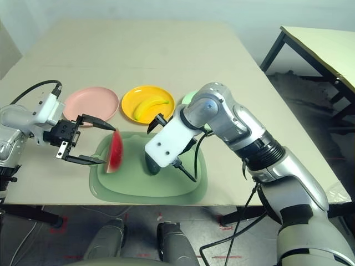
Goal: Place the fruits into color-matched plates.
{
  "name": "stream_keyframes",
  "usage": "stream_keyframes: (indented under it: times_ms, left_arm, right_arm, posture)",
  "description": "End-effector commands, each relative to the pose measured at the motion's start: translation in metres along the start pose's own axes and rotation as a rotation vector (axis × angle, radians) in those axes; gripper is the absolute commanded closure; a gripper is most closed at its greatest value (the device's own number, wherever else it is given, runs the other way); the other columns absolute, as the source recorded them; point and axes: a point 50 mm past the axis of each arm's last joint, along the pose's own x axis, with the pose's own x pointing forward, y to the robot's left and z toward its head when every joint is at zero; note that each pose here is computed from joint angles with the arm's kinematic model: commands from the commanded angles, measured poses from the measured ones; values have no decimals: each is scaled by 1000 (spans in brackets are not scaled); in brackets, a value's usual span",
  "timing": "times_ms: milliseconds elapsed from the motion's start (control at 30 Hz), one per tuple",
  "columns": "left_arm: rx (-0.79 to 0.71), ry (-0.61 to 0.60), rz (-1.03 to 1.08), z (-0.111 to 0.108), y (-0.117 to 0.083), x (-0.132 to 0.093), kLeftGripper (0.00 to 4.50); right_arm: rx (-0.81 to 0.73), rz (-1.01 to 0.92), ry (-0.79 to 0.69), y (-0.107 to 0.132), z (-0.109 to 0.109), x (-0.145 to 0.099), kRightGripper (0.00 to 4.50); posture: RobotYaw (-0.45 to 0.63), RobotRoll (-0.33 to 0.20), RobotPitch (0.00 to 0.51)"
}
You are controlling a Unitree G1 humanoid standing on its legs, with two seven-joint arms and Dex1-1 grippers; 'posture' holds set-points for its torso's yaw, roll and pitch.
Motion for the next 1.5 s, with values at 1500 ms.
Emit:
stream_keyframes:
  times_ms: [1500]
  left_arm:
    - [28, 19, 1, 3, 1, 2, 0]
  right_arm:
    - [116, 170, 20, 21, -11, 32, 25]
  posture:
    - [219, 0, 126]
